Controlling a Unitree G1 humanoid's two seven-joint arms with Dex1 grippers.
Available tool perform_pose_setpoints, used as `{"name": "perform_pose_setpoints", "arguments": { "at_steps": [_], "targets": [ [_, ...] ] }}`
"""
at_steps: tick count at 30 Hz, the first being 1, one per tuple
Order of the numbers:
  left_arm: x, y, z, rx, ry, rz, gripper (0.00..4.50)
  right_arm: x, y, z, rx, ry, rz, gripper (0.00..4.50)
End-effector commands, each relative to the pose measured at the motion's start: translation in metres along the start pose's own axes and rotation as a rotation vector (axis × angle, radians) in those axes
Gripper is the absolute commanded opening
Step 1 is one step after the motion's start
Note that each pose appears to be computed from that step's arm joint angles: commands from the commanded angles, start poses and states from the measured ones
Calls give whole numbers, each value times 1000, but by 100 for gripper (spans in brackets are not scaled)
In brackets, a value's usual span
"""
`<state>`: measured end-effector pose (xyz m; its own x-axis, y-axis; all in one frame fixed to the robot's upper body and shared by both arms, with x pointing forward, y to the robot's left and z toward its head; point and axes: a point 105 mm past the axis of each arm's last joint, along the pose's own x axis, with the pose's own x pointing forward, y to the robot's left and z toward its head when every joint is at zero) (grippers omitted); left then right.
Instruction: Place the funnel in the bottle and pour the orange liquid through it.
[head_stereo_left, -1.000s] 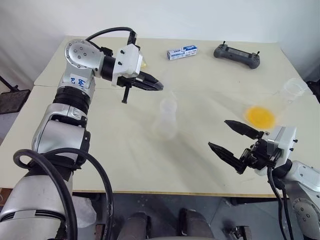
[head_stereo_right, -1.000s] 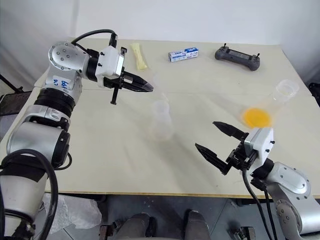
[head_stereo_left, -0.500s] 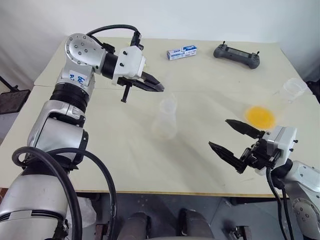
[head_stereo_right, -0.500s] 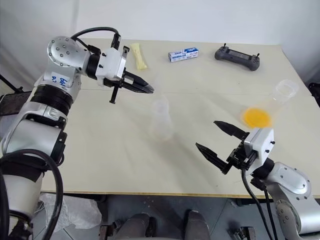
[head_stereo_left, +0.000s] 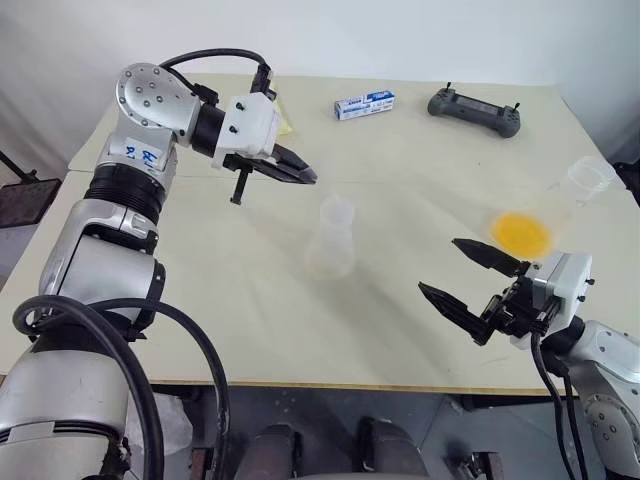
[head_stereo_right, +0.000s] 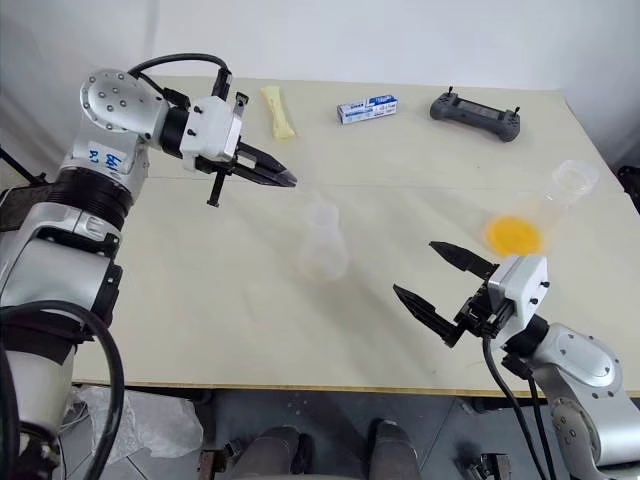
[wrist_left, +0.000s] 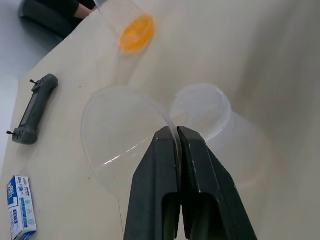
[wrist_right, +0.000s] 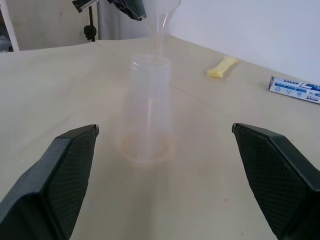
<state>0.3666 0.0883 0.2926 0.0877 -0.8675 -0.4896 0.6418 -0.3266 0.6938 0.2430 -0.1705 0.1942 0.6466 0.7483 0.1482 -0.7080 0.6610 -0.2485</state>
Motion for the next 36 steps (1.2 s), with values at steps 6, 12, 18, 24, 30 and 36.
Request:
{"name": "perform_pose_setpoints", "arguments": {
  "at_steps": [6,12,18,24,30,36],
  "targets": [
    [4,-6,15,129,22,-163,2,-2,1,9,-43,-31,0,450],
    [12,-12,16,221,68,-240,2,-3,4,8,-46,-29,2,450],
    [22,-11,23,256,46,-267,24,-2,2,8,-52,-29,-4,450],
    [20,-8,21,228,66,-259,195,-3,2,7,-52,-27,-17,450],
    [10,0,22,170,35,-183,389,-6,1,8,-60,-20,-27,450],
    [-12,9,23,-7,-87,-23,448,-16,-3,8,-69,3,-75,450]
  ]
}}
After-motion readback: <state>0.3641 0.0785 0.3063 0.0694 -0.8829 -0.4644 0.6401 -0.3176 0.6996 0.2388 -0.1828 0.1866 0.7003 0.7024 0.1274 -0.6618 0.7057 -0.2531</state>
